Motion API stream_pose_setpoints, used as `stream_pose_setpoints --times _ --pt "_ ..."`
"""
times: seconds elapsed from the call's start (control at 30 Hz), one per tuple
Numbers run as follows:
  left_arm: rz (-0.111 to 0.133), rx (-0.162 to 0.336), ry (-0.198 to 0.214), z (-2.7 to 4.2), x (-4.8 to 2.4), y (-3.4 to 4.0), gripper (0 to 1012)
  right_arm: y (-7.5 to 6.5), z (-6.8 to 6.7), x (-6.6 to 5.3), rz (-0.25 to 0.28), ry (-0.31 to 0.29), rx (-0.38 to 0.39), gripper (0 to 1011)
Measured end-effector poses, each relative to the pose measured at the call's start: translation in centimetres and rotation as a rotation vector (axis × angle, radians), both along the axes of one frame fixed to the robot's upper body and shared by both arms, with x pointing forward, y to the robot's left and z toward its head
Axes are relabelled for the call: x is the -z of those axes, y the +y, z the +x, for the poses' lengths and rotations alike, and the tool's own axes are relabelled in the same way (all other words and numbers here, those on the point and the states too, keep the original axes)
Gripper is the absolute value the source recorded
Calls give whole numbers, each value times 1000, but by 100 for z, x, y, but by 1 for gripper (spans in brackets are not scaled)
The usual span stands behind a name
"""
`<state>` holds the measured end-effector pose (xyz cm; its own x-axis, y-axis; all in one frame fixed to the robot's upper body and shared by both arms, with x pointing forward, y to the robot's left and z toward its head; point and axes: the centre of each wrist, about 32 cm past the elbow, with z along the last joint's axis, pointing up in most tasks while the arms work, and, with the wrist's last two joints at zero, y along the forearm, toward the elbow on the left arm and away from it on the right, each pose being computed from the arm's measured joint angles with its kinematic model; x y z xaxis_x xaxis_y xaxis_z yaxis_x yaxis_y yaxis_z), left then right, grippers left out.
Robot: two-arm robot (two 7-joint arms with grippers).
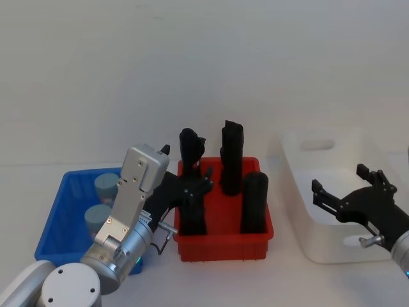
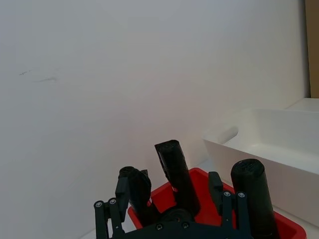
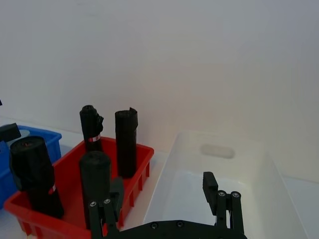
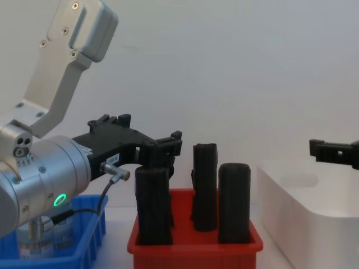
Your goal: Pick the cotton swabs from the blue box and place them into the white box.
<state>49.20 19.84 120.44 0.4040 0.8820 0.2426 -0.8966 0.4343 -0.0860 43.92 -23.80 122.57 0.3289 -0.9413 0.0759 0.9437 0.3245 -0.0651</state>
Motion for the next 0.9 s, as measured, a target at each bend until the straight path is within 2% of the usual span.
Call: stream_pose_setpoints --times 0.43,0.9 --pt "0 0 0 0 0 0 1002 -101 43 -117 -31 79 -58 1002" --pt "0 0 0 0 0 0 1003 5 89 -149 -39 99 -100 1001"
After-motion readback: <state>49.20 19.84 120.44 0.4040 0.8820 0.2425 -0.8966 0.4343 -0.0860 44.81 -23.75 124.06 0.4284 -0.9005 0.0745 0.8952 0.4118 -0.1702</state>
